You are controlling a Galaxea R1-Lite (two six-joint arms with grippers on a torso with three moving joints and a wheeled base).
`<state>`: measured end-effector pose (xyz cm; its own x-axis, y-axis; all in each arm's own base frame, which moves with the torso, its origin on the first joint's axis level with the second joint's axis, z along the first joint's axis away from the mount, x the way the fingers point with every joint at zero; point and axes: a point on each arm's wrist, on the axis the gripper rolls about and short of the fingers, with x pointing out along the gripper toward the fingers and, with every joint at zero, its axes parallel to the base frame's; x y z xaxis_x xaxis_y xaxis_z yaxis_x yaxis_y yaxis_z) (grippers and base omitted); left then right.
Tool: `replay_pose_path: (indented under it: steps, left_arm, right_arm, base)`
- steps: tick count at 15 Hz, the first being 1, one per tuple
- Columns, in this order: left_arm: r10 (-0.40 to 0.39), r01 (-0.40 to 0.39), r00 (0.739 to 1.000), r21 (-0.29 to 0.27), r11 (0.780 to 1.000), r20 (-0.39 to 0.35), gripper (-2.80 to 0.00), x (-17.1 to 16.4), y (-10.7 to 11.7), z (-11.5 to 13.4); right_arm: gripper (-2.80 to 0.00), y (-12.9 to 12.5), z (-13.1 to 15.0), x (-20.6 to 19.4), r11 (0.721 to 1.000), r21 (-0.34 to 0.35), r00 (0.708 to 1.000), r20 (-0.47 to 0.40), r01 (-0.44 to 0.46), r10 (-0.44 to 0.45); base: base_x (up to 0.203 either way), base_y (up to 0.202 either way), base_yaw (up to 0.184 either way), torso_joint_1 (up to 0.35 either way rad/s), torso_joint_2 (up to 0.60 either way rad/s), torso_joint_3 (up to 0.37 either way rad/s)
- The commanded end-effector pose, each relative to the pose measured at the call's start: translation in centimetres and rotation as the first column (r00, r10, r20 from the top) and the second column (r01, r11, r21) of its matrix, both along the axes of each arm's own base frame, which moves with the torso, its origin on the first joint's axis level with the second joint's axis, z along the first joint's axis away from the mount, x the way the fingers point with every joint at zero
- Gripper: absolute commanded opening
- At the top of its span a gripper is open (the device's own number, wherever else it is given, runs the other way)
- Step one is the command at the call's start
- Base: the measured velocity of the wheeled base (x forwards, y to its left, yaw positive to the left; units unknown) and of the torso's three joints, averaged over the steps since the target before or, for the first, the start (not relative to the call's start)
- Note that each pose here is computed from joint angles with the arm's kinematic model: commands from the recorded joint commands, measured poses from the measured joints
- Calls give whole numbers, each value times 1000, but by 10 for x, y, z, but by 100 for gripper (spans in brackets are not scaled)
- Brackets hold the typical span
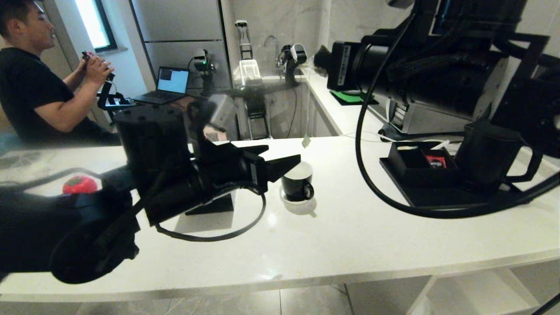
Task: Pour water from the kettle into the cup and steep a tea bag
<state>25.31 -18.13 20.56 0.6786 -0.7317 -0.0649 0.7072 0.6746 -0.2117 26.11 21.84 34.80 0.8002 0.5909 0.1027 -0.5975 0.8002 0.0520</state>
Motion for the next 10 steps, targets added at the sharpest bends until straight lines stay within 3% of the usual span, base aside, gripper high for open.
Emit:
replay_pose_path:
  steps: [1, 8, 10]
  left_arm:
    - [-21, 21, 1000, 1, 1000, -2, 0, 6, -11, -6]
    - [-52, 57, 992, -45, 997, 113, 0, 24, -42, -17]
    - [-60, 65, 992, -42, 997, 109, 0, 24, -45, -20]
  right_arm:
    - [-280, -1, 1, -1, 1000, 3, 1000, 3, 0, 0]
    - [-280, -4, 5, -5, 1000, 9, 1000, 10, 0, 0]
    - [-280, -4, 5, -5, 1000, 9, 1000, 10, 0, 0]
  base:
    - [0, 0, 0, 0, 0, 0]
    - [0, 0, 0, 0, 0, 0]
    - [0, 0, 0, 0, 0, 0]
